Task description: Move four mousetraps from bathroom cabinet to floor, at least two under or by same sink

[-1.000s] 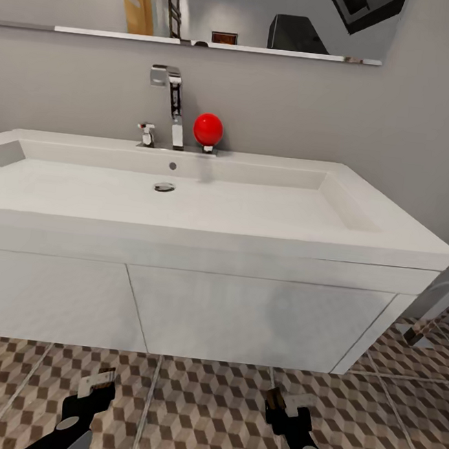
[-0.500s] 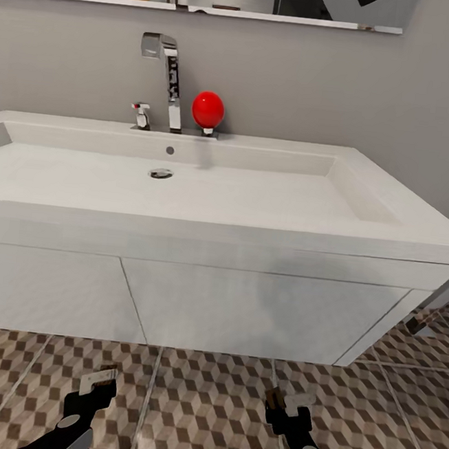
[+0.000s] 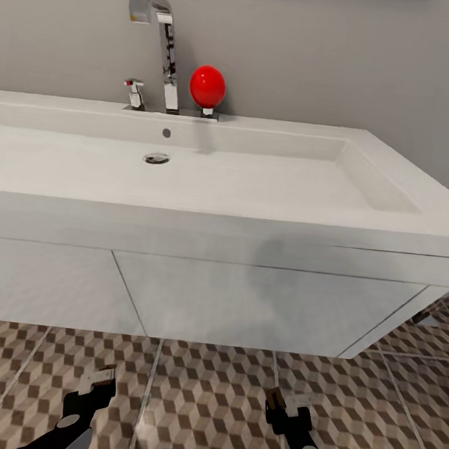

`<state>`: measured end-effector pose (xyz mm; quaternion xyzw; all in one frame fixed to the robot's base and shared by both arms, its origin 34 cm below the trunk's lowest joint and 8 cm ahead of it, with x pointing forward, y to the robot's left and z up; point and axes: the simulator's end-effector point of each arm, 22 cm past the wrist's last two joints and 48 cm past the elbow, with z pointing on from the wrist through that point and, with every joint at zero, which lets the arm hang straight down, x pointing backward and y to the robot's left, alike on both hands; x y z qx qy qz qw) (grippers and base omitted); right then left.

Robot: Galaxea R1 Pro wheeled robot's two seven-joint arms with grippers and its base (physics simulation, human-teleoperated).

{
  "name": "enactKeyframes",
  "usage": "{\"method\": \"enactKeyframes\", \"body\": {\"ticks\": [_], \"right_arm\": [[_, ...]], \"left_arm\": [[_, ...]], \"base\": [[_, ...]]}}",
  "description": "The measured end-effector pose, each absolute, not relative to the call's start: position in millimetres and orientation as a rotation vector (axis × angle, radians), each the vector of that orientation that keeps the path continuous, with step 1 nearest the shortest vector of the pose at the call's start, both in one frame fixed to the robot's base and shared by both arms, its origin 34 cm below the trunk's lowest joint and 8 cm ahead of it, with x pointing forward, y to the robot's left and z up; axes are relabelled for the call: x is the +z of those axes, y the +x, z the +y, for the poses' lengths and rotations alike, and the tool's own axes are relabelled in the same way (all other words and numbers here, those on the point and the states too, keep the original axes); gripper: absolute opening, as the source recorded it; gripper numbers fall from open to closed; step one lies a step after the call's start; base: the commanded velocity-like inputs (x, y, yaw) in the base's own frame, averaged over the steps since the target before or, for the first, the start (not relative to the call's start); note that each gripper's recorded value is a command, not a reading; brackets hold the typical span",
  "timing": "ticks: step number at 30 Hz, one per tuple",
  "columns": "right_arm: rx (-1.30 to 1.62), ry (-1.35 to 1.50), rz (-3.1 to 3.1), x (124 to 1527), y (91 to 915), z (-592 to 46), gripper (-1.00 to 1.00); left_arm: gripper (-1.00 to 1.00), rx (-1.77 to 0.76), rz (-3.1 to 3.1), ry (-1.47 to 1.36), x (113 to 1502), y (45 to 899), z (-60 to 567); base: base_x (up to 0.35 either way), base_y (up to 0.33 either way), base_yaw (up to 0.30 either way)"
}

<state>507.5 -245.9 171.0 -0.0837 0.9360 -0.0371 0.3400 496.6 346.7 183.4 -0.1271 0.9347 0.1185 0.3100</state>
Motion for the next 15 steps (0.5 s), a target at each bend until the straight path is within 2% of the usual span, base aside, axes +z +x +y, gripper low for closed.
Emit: {"method": "enactKeyframes", "body": {"ticks": [15], "right_arm": [[-0.096, -0.218, 2.436, 170.9, 507.3, -245.9, -1.0]], "left_arm": [[-1.0, 0.31, 2.446, -0.343, 186.5, 500.4, 347.6]], "base": [[0.0, 0.0, 0.0]]}}
